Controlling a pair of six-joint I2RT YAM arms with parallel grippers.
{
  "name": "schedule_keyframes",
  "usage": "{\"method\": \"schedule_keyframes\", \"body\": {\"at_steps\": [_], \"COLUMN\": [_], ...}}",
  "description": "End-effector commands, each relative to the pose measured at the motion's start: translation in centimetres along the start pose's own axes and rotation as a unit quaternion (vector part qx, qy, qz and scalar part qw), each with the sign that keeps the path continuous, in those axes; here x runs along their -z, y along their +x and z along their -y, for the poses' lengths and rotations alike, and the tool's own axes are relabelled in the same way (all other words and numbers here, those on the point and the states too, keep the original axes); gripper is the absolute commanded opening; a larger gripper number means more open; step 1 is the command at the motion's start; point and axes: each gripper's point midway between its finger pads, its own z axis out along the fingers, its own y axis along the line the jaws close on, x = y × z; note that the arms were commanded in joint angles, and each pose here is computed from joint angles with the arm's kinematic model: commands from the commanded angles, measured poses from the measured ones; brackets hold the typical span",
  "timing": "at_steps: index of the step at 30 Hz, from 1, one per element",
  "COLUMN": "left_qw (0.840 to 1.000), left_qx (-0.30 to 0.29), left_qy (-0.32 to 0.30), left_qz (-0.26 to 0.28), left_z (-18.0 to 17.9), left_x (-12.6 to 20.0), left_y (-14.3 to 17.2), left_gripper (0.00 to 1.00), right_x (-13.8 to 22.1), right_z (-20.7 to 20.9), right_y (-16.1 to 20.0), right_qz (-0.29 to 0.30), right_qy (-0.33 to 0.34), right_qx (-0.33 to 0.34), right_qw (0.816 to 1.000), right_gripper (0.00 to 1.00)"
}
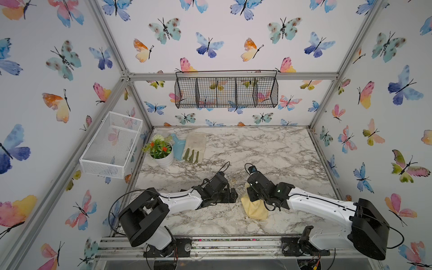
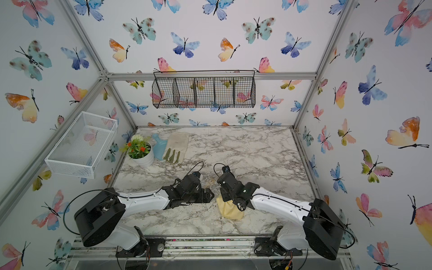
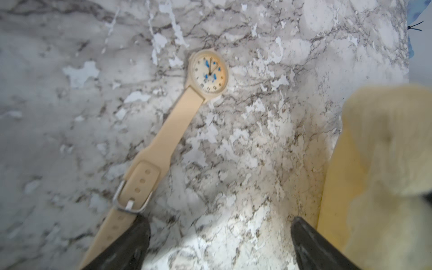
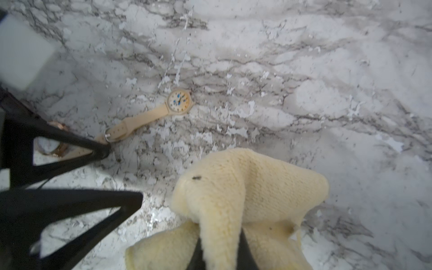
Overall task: Wipe the watch dial
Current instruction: Adjust the watch at the center of the board.
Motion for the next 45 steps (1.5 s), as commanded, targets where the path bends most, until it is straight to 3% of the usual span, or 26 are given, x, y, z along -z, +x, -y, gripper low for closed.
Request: {"method": "schedule_keyframes", "body": {"at_steps": [1, 6, 10, 14, 19, 29, 45], "left_qw": [0.999, 0.997, 0.997, 0.996, 0.995, 0.995, 0.998], "left_qx": [0.029, 0.056, 0.063, 0.075, 0.089, 0.095, 0.058], "left_qy": [0.011, 0.029, 0.024, 0.029, 0.037, 0.035, -0.015], "left_qz": [0.007, 0.038, 0.039, 0.039, 0.034, 0.018, 0.031], "left_z": [-0.1, 0.0, -0.3, -0.4, -0.7, -0.9, -0.6], "left_x": [1.9, 3.9, 4.3, 4.3, 3.7, 1.6, -1.2], "left_y": [0.3, -0.2, 0.0, 0.3, 0.8, 1.4, -1.6], "left_gripper": [0.94, 0.92, 0.92, 0.91, 0.91, 0.90, 0.85], "right_x": [-0.6, -3.8, -8.1, -11.8, -14.2, -11.8, -7.0], "right_z": [-0.4, -2.2, -4.3, -5.5, -4.8, -2.1, 0.4], "right_y": [-4.5, -9.7, -11.8, -11.7, -8.9, -2.3, 2.1], "right_qz": [0.033, 0.038, 0.005, -0.024, -0.055, -0.081, -0.079], "right_qy": [-0.030, -0.051, -0.070, -0.076, -0.067, -0.060, -0.053], "right_qx": [0.033, 0.079, 0.110, 0.124, 0.126, 0.091, 0.034], "right_qw": [0.998, 0.995, 0.991, 0.989, 0.988, 0.991, 0.995], "right_gripper": [0.02, 0.02, 0.02, 0.02, 0.02, 0.02, 0.02]}}
